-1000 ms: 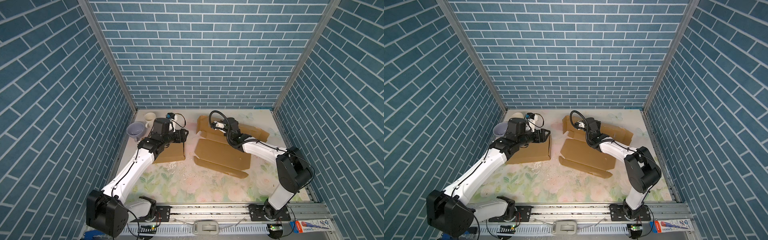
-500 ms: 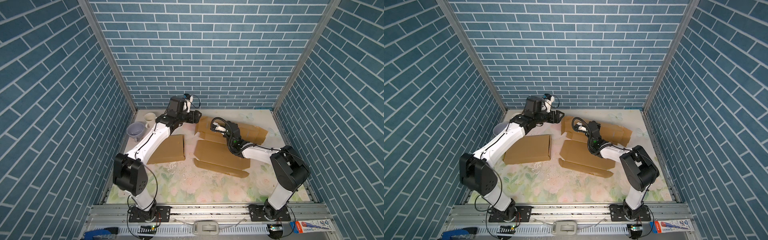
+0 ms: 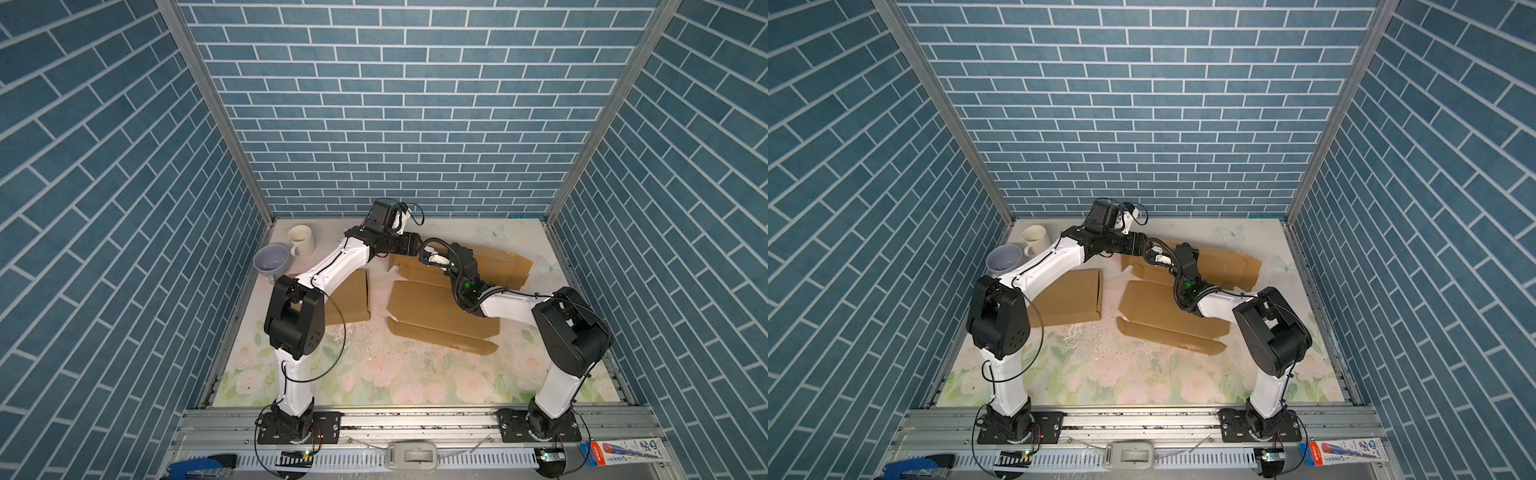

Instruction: Fold the paper box

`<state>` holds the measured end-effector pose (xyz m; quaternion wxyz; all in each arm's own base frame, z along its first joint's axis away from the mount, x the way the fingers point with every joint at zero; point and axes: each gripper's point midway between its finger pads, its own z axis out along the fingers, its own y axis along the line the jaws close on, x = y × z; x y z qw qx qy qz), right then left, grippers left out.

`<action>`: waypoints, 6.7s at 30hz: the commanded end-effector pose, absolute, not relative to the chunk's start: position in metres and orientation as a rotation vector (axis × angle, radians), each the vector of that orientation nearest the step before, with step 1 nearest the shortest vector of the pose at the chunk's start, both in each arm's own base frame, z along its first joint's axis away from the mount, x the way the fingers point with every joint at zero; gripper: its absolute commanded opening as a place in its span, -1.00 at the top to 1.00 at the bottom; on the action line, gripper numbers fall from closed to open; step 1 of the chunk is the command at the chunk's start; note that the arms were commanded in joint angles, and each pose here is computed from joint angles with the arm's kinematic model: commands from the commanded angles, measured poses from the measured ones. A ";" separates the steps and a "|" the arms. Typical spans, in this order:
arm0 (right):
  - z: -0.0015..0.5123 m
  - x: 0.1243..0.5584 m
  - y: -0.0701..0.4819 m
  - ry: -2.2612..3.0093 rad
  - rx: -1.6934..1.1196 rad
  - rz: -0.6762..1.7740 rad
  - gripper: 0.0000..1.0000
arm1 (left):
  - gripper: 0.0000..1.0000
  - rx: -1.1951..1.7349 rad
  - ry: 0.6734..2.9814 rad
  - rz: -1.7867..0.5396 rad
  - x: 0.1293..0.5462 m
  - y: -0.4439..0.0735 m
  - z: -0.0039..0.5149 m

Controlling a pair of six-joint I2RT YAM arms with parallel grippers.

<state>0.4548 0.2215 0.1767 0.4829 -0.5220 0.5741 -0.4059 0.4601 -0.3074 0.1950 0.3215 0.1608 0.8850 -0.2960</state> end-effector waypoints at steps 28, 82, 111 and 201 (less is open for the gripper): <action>0.165 0.451 0.238 1.341 -1.316 -0.890 1.00 | -0.28 0.368 2.175 -0.908 0.470 -0.226 0.256; 0.166 0.436 0.229 1.320 -1.361 -0.815 1.00 | -0.40 0.459 2.153 -0.708 0.480 -0.161 0.185; 0.166 0.434 0.233 1.317 -1.365 -0.813 1.00 | -0.47 0.706 2.216 -0.850 0.431 -0.260 0.103; 0.244 0.350 0.170 2.142 -0.389 0.301 -0.41 | 1.00 0.136 2.006 -0.073 0.415 -0.265 0.066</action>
